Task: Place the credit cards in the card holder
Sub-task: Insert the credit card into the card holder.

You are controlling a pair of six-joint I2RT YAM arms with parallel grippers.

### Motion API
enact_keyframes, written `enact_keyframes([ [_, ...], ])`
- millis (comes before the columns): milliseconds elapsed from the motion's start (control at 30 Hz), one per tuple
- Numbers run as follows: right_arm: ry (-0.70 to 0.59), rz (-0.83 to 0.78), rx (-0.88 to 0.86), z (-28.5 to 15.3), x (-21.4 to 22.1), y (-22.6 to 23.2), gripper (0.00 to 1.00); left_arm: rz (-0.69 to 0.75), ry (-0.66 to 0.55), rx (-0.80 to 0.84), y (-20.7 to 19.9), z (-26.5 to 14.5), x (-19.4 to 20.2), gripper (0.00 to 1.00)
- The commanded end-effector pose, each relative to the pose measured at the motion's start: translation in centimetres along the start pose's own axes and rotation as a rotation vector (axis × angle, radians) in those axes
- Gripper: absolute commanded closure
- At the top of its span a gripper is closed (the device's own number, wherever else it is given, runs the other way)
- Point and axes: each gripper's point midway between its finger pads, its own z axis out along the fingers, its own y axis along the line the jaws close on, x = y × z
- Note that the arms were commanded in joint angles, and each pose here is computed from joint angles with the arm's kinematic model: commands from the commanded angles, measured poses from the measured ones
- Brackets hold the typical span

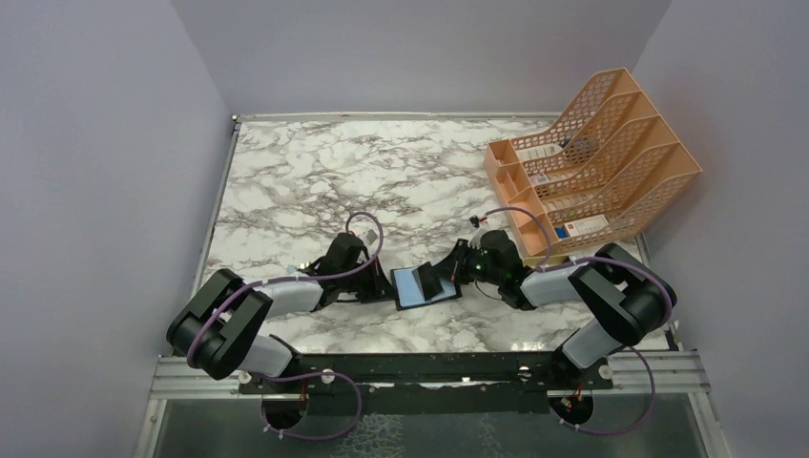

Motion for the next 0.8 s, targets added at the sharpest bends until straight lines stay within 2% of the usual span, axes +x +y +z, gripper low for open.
enact_keyframes([
  [0,-0.042,0.028,0.040,-0.19,0.31,-1.31,0.99,-0.032,0.044,-0.025,1.16,-0.12,1.80,1.00],
  [467,-0.104,0.022,0.051,-0.74,-0.41,-1.60,0.99,-0.059,0.046,-0.011,1.23,-0.09,2.31,1.00],
  [767,-0.093,0.014,0.055,-0.87,0.51,-1.76,0.99,-0.064,0.047,-0.005,1.05,-0.07,2.35,1.00],
])
